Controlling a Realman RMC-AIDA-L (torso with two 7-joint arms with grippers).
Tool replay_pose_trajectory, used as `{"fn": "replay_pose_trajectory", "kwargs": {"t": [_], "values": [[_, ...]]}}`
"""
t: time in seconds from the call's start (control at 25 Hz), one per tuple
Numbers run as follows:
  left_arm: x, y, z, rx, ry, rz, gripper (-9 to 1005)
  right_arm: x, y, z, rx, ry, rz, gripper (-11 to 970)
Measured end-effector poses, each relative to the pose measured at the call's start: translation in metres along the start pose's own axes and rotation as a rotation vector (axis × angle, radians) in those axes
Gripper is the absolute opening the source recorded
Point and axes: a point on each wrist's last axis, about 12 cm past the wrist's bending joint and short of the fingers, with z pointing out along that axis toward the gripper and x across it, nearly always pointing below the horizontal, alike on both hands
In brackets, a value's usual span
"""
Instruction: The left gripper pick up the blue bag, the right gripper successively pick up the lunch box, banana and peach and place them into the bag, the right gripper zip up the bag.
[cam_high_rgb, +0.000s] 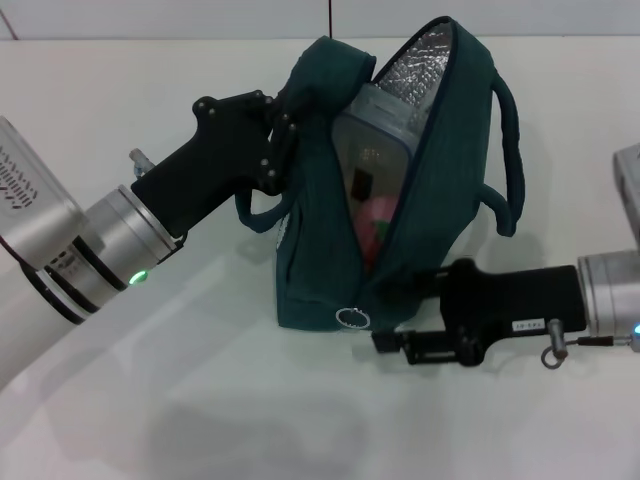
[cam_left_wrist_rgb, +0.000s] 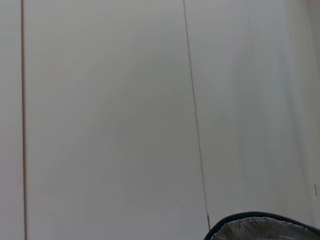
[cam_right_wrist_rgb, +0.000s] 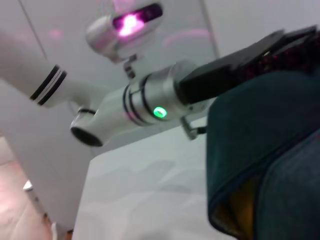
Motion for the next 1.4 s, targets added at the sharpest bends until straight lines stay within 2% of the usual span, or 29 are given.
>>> {"fn": "replay_pose_trajectory", "kwargs": {"t": [0.2,0.48,0.8,1.12,1.32,1.4], "values": [[-0.001,0.001,0.003,0.001,0.001,0.003,56,0.001,0.001,0.004,-0.020,0.024,-0.003,488],[-0.002,0.003,0.010,0.008,0.000,0.011,56,0.002,-0.002,0.008,0.009,0.033,0.002,459],[-0.003,0.002,0.015,0.019,0.002,0.006,56,-0.004,-0.007,0.027,0.021,0.098,-0.026,445],[-0.002,0.002,0.014,0.012,0.003,0.016,56,-0.011,-0.011,0.031,0.045,0.083,-0.037,430],[-0.002,0.002,0.013,0.007,0.007,0.016,56,-0.011,-0.013,0.033,0.056,0.090,-0.047,191],[-0.001,0.003,0.014,0.006,0.013,0.017,56,-0.012,-0.018,0.034,0.105,0.099,-0.061,140]]}}
